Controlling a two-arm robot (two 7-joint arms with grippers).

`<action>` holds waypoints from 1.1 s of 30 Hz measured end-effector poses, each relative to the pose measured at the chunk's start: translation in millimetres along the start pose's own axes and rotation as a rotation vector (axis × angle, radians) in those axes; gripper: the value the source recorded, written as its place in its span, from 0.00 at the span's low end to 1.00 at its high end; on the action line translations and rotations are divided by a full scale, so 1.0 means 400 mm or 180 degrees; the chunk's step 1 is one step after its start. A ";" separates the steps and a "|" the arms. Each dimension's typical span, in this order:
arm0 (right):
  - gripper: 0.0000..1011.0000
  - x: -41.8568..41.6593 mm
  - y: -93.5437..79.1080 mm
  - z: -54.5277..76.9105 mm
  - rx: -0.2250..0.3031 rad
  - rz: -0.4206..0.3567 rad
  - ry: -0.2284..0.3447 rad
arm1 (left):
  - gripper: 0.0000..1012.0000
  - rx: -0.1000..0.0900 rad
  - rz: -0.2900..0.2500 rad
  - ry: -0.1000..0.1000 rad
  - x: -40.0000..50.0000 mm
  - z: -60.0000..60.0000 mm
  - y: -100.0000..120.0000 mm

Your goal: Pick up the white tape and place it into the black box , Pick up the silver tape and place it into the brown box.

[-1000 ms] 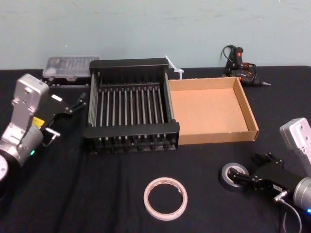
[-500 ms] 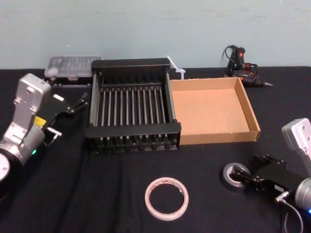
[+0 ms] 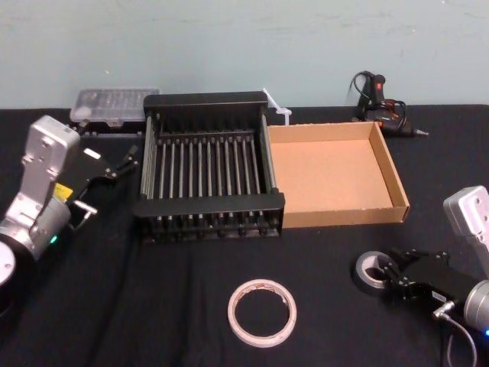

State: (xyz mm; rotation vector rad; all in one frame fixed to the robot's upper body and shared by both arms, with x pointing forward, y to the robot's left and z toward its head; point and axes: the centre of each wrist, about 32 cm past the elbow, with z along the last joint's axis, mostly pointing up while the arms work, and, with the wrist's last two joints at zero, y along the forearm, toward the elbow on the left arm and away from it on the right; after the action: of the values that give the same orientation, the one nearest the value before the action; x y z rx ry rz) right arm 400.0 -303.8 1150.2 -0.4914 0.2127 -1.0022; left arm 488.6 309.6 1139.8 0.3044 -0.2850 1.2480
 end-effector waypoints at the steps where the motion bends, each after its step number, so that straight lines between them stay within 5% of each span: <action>1: 0.23 0.000 0.000 0.000 0.0000 0.0000 0.0000 | 0.99 0.0000 0.0000 0.0000 0.000 0.000 0.000; 5: 0.15 0.000 0.000 0.000 0.0001 0.0001 0.0001 | 0.99 0.0000 0.0000 0.0000 0.000 0.000 0.000; 20: 0.14 0.000 0.000 0.000 0.0002 0.0001 0.0005 | 0.99 0.0000 0.0000 0.0000 0.000 0.000 0.000; 33: 0.14 0.006 -0.009 -0.002 0.0201 0.0087 0.0237 | 0.99 0.0000 0.0000 0.0000 0.000 0.000 0.000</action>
State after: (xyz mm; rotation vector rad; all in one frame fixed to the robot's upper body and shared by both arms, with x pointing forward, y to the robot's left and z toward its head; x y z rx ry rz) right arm 398.3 -307.7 1151.4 -0.3931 0.2529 -0.9983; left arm 488.6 309.7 1139.8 0.3044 -0.2850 1.2480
